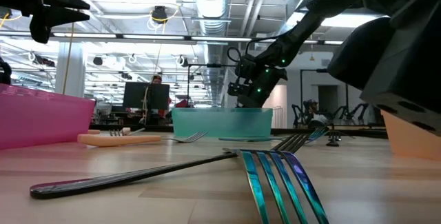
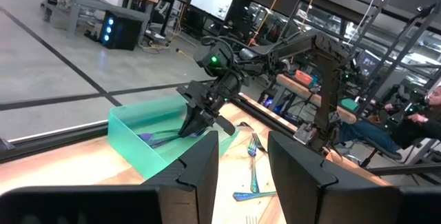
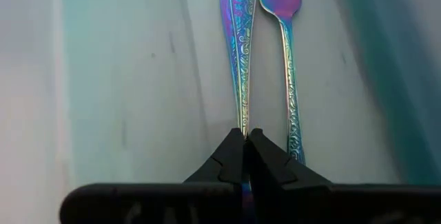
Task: Sort silverware by color (type)
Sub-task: Put the blue fork into the blue bin, then put the black fork into the orange bin
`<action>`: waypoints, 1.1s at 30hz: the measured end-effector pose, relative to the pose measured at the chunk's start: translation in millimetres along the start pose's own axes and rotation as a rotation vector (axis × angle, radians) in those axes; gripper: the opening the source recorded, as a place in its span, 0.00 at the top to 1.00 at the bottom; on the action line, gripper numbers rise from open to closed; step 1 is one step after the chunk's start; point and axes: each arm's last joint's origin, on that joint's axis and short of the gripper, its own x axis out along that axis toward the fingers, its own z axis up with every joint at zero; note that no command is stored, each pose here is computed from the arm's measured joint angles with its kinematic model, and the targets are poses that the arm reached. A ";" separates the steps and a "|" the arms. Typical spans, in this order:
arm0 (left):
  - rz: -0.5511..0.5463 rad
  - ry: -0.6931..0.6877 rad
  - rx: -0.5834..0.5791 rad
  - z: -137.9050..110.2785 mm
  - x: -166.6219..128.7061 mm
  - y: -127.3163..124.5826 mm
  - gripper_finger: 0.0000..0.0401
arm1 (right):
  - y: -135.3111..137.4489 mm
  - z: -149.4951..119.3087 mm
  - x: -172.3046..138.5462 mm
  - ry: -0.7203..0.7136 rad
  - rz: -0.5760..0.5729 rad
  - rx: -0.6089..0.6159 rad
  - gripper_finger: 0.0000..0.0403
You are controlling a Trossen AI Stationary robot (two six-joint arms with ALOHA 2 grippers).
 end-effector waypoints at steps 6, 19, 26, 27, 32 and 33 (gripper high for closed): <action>0.000 0.000 0.000 0.0 0.0 0.0 0.72 | 2.2 1.0 0.9 0.014 -0.029 -0.013 0.89; 0.000 0.000 -0.001 0.0 0.0 0.0 0.72 | 4.9 2.0 1.7 0.024 -0.047 -0.024 0.86; 0.000 0.000 0.000 0.0 0.0 0.0 0.72 | 5.7 -0.2 2.3 0.041 -0.036 -0.021 0.76; 0.000 0.000 0.000 0.0 0.0 0.0 0.72 | 5.9 -0.5 2.3 0.044 -0.033 -0.019 0.74; 0.000 0.000 -0.001 0.0 0.0 0.0 0.72 | 6.7 -1.7 -0.2 0.066 -0.031 -0.016 0.67; 0.000 0.000 0.000 0.0 0.0 0.0 0.72 | 6.6 -1.7 -0.5 0.068 -0.036 -0.019 0.65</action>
